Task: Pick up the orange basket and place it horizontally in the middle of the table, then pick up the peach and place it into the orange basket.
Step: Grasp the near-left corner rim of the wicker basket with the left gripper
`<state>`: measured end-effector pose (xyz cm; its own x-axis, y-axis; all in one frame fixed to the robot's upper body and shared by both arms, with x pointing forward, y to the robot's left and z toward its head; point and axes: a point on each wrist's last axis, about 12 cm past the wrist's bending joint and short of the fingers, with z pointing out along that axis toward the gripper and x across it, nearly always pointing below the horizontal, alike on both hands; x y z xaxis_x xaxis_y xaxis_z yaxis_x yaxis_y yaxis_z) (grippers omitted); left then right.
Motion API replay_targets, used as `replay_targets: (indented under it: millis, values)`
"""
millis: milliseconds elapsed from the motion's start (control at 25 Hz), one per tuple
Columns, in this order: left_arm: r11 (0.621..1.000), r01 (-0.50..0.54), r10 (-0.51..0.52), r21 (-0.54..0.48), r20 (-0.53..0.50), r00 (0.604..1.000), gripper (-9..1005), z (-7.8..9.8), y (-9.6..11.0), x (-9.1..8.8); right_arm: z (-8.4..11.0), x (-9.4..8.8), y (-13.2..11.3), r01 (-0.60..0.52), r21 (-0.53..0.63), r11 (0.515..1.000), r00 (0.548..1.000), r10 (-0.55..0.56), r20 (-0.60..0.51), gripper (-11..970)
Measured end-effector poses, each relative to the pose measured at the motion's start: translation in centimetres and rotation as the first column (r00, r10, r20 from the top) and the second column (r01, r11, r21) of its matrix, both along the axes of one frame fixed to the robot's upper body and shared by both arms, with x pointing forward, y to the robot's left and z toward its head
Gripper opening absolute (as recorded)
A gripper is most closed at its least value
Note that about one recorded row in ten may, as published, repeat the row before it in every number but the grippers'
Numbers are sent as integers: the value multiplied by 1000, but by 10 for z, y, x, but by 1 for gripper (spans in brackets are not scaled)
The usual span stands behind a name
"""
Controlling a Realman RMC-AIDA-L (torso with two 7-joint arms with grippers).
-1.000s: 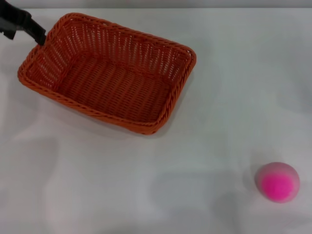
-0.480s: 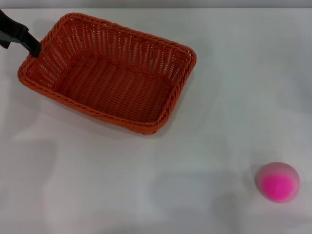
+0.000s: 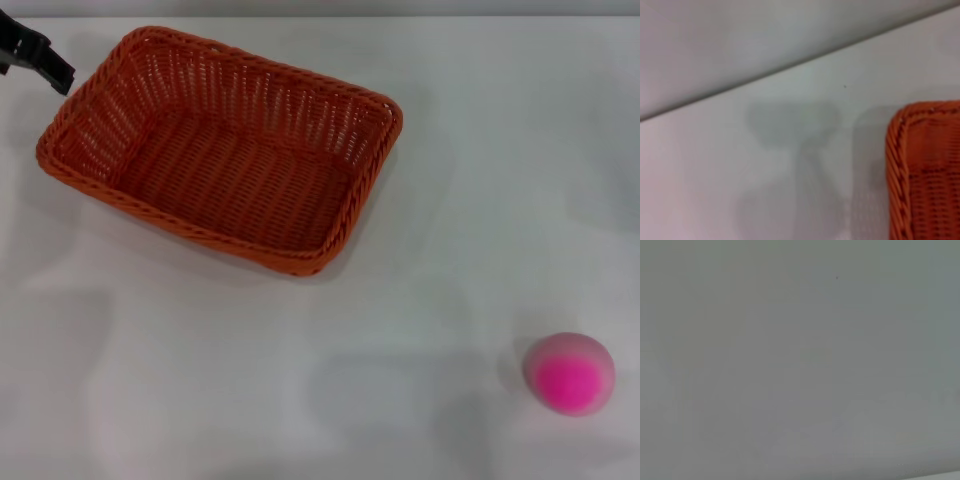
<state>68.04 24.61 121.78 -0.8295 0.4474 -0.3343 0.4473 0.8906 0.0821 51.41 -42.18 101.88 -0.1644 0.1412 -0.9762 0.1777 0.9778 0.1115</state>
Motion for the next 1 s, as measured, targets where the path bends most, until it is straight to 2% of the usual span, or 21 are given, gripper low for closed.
replay_targets:
  millis: [240,560,1000]
  values:
    - [1000,5,-5,3,51,999,778,-2,4,4,0,0,0,2,10,1000,1000,-2,1,811]
    - [998,65,-64,-9,64,996,776,-9,-17,3,1,2,1,-2,11,1000,1000,2,6,812]
    - [997,73,-72,-22,52,996,776,-18,-24,1,1,4,3,-5,12,1000,1000,5,8,812]
